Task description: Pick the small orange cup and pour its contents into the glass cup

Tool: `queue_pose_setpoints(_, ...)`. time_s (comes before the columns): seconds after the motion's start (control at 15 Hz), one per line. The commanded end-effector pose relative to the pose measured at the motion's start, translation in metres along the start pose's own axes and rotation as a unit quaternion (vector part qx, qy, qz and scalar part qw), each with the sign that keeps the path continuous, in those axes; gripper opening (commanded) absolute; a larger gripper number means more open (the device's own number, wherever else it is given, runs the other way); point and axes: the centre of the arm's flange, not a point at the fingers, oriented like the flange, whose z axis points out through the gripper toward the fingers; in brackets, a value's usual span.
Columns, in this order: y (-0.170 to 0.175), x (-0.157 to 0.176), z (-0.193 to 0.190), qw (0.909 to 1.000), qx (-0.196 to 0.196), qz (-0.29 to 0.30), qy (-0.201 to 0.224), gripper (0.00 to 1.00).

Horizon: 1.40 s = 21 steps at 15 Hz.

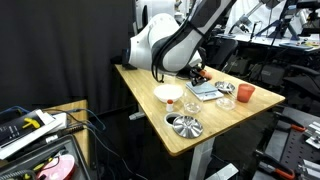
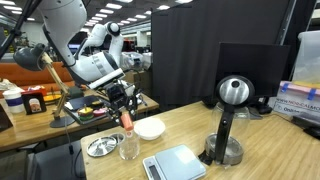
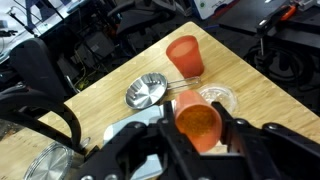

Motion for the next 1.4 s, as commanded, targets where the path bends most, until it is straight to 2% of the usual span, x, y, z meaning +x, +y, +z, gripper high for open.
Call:
queue_pose_setpoints(0.0, 0.002, 0.015, -0.005, 0.9979, -0.033, -0.027, -0.048, 0.16)
queue_pose_setpoints(0.33, -0.023, 0.028, -0.004, 0.9940, -0.060, -0.039, -0.083, 0.16)
queue_pose_setpoints(0.67, -0.024, 0.032, -0.011, 0.9891, -0.100, -0.030, -0.104, 0.16)
queue_pose_setpoints(1.07, -0.036, 0.034, -0.006, 0.9759, -0.146, -0.043, -0.156, 0.16)
queue_pose_setpoints(1.33, -0.047, 0.037, -0.007, 0.9672, -0.176, -0.053, -0.175, 0.16)
